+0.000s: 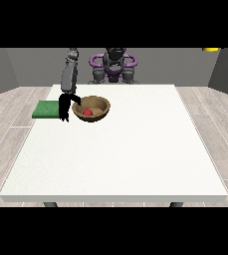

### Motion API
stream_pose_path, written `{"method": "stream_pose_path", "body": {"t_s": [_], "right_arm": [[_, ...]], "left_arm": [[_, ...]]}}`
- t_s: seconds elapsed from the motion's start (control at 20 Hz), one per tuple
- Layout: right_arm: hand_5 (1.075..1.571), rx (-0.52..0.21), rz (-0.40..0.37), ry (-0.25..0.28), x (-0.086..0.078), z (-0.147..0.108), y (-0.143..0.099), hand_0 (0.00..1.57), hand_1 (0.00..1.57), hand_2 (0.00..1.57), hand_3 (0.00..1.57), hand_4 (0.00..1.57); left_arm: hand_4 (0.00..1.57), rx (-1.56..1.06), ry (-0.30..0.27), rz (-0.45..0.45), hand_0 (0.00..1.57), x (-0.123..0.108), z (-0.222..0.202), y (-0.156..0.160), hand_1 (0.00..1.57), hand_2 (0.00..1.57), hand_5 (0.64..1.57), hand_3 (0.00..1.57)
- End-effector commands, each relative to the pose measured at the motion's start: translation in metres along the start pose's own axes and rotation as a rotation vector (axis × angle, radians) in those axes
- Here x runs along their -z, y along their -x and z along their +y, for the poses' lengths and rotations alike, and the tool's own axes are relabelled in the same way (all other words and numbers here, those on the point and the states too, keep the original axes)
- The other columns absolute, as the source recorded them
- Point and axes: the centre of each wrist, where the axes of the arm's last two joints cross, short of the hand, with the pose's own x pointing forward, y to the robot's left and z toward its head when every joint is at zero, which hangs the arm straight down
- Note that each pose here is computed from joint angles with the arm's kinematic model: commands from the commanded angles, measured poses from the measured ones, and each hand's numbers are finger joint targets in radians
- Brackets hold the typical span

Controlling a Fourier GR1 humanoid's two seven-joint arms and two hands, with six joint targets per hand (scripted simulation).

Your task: Pick the cup and pour the ball into the bowl, then pick the bowl and place it on the pad

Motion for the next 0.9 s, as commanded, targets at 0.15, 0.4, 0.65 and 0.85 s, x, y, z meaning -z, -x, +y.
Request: {"method": "stream_pose_path", "body": {"t_s": [0.15,0.4,0.65,0.85], "right_arm": [[1.550,0.029,0.026,-0.014,0.006,0.047,0.012,0.00,0.00,0.00,0.00,0.46],[1.568,-0.032,0.148,0.109,-0.004,0.022,0.019,0.00,0.00,0.00,0.00,0.62],[1.471,-0.245,0.209,0.196,-0.026,-0.028,0.023,1.57,1.57,1.57,1.57,0.94],[1.525,-0.330,0.219,0.232,-0.031,-0.028,0.025,1.57,1.57,1.57,1.41,0.92]], "left_arm": [[1.02,0.002,0.030,-0.039,0.00,-0.008,0.009,-0.005,0.00,0.00,1.537,0.00],[1.02,0.010,-0.022,-0.038,0.00,-0.012,0.027,-0.013,0.00,0.00,1.540,0.00],[1.03,-0.003,-0.019,-0.096,0.00,-0.008,0.032,-0.033,0.00,0.00,1.529,0.00],[1.11,-0.022,-0.026,-0.063,0.00,-0.012,0.038,-0.021,0.00,0.00,1.519,0.00]]}}
